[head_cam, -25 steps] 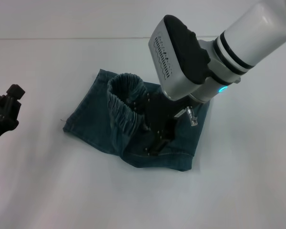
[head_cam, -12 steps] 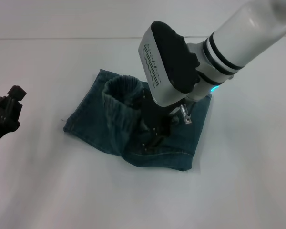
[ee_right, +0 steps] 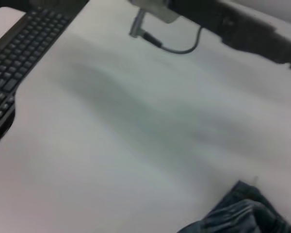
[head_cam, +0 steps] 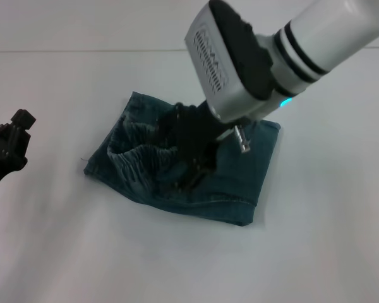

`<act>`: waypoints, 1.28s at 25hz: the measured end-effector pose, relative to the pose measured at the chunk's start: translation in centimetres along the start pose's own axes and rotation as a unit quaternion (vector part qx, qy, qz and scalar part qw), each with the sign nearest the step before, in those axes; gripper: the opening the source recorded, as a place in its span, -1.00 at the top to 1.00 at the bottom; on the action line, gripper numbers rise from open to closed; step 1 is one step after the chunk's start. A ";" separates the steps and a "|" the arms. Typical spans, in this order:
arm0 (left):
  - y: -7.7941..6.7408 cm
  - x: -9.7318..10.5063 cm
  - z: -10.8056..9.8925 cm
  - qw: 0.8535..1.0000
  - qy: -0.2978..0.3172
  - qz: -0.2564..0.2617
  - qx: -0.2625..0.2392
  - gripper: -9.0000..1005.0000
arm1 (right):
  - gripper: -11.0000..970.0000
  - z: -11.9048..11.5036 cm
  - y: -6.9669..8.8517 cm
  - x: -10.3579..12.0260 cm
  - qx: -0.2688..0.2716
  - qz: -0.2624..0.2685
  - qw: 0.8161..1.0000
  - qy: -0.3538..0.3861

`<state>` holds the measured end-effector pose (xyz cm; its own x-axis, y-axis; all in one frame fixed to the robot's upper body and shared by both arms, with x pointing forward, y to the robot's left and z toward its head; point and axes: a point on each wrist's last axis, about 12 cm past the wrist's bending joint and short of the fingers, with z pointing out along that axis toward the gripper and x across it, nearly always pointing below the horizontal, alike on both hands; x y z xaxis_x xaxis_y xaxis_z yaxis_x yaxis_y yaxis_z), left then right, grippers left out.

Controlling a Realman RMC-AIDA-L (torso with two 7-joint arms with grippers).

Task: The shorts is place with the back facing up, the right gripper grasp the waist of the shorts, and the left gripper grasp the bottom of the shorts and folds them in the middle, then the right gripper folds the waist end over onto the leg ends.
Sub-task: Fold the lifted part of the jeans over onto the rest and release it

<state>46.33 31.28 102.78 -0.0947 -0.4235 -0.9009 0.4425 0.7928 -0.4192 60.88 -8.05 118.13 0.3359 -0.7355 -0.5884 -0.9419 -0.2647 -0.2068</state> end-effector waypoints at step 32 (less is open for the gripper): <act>-1.2 -2.6 -0.4 0.953 0.179 0.101 0.224 0.01 | -0.91 -8.7 3.4 5.9 0.042 0.472 0.880 -0.019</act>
<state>45.67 31.56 105.57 -0.2295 -0.0425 -0.9724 0.8125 0.5418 -0.2154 59.69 -18.70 120.73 -0.5963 -0.5799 -0.5550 -0.7981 0.5025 0.3325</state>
